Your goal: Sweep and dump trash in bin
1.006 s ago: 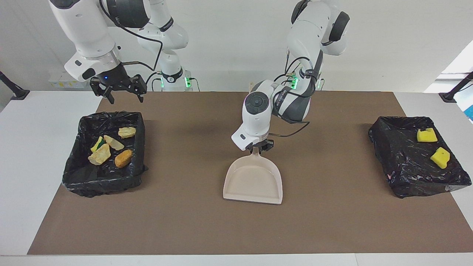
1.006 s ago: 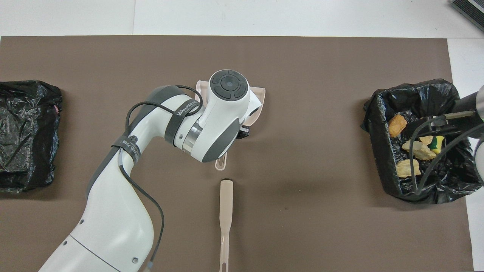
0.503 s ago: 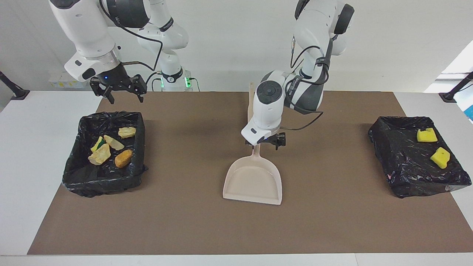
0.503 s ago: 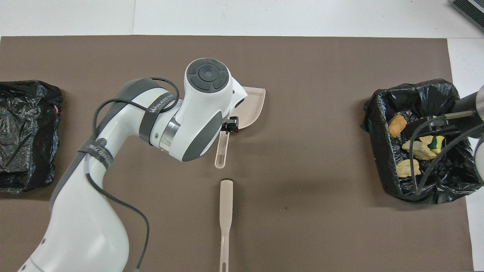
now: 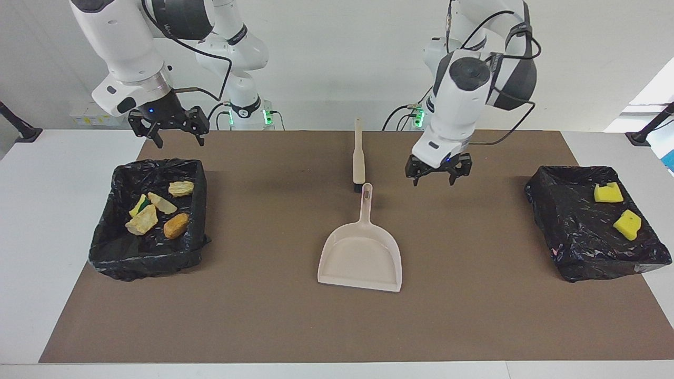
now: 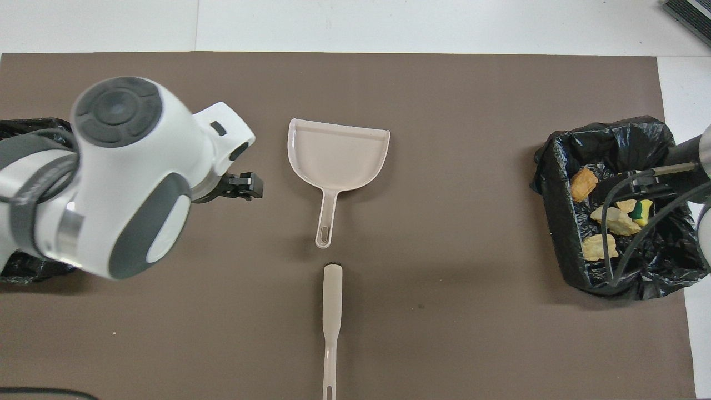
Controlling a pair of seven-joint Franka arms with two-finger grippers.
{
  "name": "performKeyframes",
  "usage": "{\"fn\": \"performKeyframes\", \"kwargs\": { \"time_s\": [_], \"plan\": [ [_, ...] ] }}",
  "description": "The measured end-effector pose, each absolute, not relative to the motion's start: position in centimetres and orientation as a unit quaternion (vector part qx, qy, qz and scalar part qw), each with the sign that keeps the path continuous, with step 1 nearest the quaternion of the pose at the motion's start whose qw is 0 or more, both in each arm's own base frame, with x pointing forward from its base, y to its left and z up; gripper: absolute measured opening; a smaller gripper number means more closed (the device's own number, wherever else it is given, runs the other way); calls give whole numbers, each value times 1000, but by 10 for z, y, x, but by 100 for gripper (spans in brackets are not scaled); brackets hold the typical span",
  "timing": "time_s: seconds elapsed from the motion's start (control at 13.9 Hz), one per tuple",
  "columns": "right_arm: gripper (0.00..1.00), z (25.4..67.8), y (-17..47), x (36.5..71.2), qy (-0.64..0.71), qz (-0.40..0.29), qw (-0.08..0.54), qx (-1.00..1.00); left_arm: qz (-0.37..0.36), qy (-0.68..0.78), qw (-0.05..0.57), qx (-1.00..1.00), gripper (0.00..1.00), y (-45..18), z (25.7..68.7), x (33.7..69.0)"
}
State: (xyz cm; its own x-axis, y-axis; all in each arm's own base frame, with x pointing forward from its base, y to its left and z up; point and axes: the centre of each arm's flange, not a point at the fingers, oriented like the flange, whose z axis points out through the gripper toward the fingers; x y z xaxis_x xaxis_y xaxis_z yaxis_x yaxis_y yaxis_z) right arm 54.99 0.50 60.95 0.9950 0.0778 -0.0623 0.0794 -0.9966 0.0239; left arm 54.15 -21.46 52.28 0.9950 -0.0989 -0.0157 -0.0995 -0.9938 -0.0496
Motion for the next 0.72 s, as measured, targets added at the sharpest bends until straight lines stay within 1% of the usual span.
{"fn": "performKeyframes", "kwargs": {
  "time_s": [0.22,0.57,0.72],
  "plan": [
    [100,609,5,550,39,-31,13,999,4,38,19,-999,100,-147,568,520],
    [100,609,5,550,39,-31,13,999,-8,54,13,-998,100,-43,618,507],
    [100,609,5,550,39,-31,13,999,-11,71,9,-997,100,-20,641,503]
  ]
}}
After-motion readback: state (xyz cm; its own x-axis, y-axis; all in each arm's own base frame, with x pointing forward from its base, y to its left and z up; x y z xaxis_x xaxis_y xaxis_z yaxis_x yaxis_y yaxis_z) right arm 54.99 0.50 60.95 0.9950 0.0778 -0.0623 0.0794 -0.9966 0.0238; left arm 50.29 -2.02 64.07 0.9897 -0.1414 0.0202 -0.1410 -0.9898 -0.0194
